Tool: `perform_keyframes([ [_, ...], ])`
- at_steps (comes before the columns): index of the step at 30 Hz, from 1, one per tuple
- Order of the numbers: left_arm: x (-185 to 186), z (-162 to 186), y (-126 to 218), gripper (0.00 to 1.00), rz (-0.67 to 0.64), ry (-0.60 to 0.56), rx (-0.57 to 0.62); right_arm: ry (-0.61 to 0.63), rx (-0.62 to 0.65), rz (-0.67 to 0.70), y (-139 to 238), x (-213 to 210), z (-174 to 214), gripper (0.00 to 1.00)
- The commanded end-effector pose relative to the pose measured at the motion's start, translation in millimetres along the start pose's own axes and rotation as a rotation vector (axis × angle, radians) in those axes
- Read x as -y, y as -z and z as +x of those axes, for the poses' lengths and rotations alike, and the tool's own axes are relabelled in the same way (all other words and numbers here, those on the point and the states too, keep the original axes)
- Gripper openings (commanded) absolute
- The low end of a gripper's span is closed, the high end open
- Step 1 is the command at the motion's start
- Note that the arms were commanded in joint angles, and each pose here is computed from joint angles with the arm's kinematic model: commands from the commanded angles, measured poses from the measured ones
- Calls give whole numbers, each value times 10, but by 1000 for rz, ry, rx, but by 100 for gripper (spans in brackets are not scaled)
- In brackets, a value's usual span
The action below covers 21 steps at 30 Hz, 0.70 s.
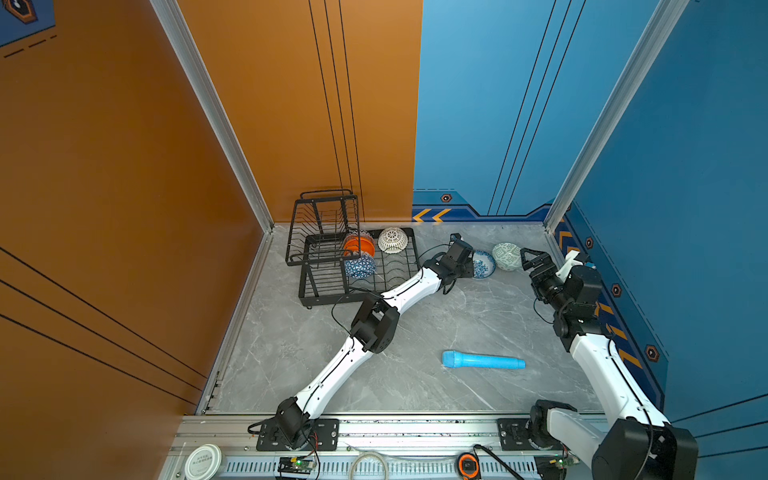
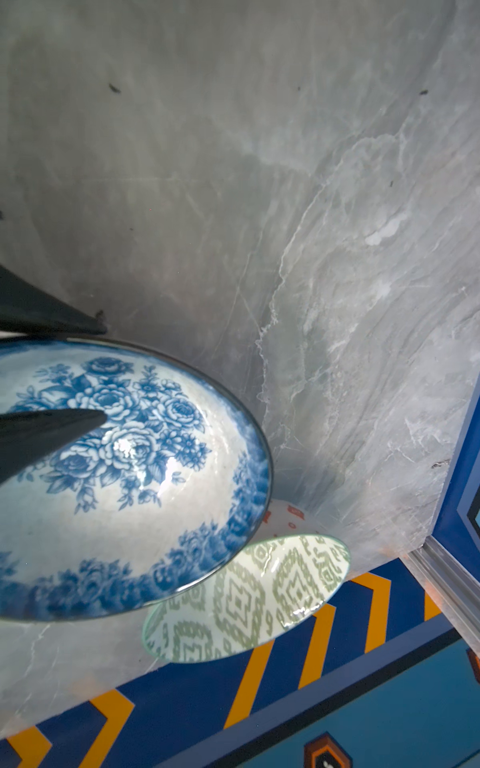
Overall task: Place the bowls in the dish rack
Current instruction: 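Grip the blue floral bowl's rim with the left gripper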
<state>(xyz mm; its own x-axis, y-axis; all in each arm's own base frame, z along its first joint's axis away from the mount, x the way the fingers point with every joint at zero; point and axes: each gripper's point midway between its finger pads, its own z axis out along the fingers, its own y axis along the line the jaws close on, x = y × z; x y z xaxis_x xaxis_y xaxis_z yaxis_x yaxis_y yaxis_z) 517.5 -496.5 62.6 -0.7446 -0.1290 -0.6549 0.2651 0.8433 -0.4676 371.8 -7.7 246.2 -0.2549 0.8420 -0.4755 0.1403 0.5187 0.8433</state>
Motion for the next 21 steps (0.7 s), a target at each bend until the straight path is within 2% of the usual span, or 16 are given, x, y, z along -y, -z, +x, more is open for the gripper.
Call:
perform_keyframes([
  [1,-43,19,25,21,-7,-8,-28,-8,-1,-17,17,-4,5,100],
  [11,-27,18,111,9,-1,-13,-46,-28,2,-18,29,29,24,100],
  [21,111,-216,331,0,43,-2,14,-37,-6,-1,43,90,66,100],
])
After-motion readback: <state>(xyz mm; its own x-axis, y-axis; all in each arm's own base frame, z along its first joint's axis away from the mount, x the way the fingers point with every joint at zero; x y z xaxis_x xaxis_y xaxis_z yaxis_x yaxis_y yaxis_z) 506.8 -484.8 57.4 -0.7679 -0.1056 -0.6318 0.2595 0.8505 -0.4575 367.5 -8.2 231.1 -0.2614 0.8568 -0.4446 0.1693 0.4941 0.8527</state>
